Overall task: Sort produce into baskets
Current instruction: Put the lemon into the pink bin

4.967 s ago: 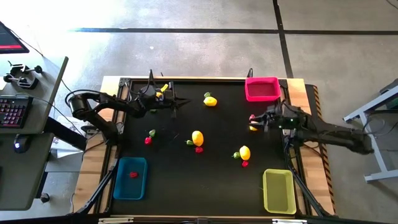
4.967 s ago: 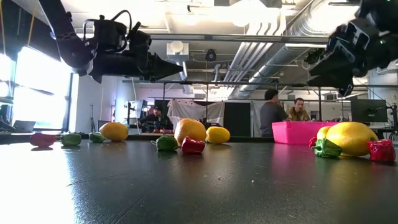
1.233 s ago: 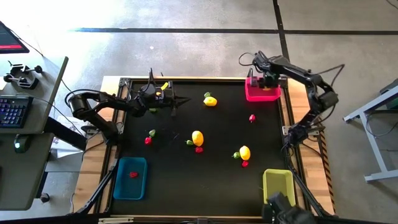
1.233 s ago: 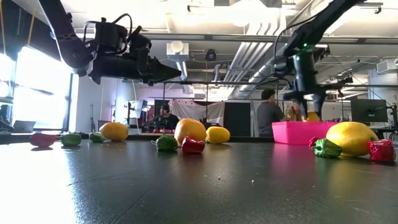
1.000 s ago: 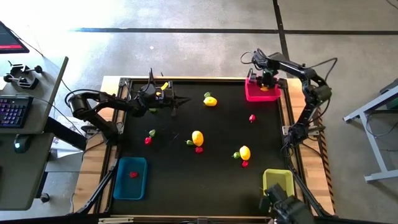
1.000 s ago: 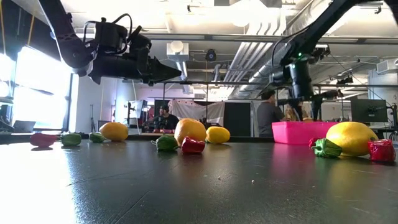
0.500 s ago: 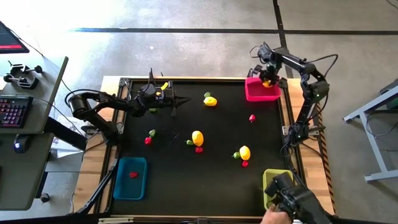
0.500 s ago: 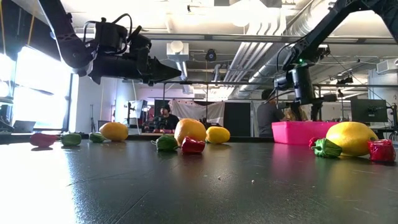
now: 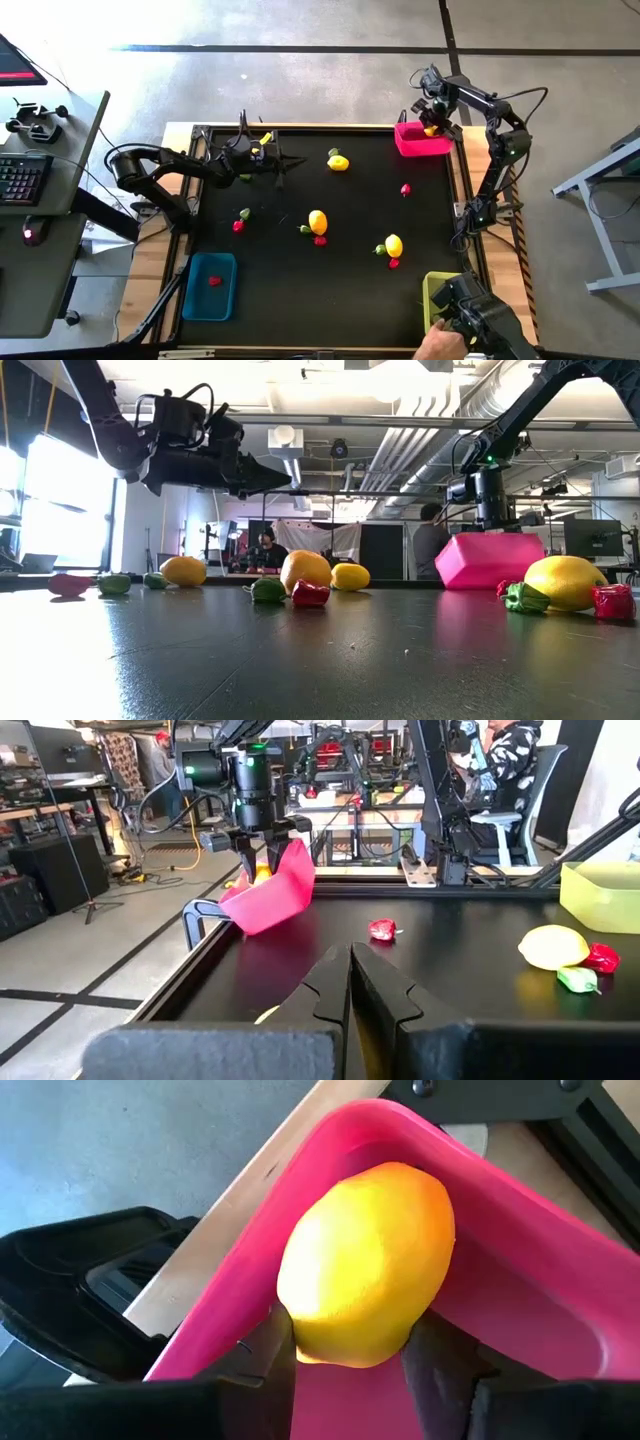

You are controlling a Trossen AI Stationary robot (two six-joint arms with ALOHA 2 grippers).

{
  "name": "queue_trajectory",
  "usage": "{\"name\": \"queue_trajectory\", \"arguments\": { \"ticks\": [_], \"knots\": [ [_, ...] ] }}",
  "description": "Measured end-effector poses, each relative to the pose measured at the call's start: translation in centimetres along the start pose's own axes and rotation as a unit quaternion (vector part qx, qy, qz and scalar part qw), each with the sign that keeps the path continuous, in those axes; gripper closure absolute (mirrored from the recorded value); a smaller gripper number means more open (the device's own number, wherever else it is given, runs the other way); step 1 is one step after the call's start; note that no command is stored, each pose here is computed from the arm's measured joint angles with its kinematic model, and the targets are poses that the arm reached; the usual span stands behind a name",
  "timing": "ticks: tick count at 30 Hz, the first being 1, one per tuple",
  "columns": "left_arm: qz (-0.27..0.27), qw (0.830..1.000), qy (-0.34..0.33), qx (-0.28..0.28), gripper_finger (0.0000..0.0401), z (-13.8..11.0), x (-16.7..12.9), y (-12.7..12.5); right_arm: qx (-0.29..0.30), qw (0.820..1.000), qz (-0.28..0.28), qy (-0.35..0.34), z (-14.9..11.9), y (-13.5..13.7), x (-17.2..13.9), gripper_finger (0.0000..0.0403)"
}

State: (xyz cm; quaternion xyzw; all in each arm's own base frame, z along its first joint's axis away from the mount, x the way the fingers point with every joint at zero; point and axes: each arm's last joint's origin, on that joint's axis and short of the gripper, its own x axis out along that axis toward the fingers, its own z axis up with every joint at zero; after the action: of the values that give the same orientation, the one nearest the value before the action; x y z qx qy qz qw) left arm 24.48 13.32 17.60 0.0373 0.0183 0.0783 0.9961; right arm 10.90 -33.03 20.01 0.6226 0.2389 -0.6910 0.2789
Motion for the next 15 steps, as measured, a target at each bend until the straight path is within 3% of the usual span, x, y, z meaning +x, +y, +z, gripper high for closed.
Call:
{"name": "queue_trajectory", "arguments": {
  "ticks": [9,15],
  "knots": [
    [0.0,1.0,0.0,0.0,0.0401,0.01,0.0,0.0,-0.023,1.0,-0.003,0.005,-0.08,-0.07,0.0,0.0263],
    [0.0,1.0,0.0,0.0,0.0401,0.01,0.0,0.0,-0.04,0.999,-0.004,0.022,-0.38,-0.12,-0.01,0.0201]
  ]
}}
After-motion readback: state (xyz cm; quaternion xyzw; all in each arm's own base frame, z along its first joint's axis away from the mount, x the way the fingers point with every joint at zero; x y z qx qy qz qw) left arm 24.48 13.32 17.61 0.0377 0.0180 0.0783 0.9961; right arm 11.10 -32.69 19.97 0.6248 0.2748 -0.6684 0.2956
